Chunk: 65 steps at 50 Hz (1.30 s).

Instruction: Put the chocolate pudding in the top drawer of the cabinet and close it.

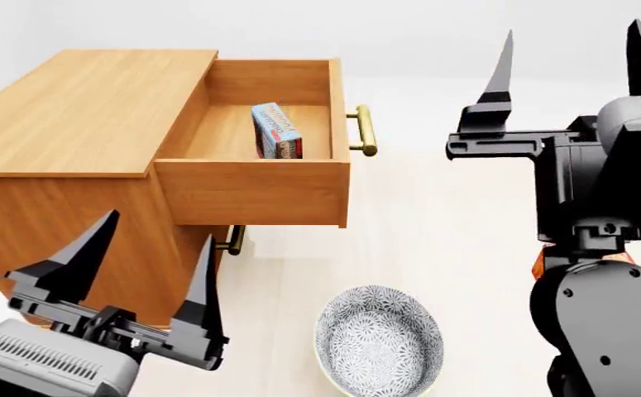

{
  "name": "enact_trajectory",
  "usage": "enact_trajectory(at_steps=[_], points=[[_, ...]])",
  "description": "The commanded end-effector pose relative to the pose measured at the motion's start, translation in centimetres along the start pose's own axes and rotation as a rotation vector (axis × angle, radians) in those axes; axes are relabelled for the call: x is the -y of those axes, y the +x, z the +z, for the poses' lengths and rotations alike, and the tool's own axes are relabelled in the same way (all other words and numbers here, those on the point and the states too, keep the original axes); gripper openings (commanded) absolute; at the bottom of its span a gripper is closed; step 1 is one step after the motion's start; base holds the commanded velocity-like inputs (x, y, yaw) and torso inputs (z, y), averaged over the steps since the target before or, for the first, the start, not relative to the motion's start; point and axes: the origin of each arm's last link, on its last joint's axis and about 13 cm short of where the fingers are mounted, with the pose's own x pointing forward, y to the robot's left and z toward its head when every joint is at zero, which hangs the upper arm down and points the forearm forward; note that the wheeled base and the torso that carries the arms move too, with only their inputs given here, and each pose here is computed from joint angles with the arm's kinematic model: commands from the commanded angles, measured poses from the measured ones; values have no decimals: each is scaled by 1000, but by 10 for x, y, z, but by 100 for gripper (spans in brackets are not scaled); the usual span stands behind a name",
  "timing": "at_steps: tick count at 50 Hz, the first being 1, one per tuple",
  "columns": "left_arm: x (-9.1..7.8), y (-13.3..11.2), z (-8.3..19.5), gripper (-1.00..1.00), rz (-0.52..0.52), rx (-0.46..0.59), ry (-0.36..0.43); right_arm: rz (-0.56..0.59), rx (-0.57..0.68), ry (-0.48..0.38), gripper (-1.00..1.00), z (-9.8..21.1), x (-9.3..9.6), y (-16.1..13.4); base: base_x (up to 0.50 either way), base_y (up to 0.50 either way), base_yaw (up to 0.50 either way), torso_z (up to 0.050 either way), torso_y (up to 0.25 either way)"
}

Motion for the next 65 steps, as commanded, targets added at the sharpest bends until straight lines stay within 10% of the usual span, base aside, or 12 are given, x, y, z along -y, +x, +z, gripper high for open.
enact_trajectory(at_steps=[1,65], points=[[2,2,0,100,-11,-4,0,-43,-5,-33,100,2,16,-10,0,0,0,0,0],[56,102,21,100,-271,64,-87,-260,-31,12,100,-12,79,-80,0,0,0,0,0]])
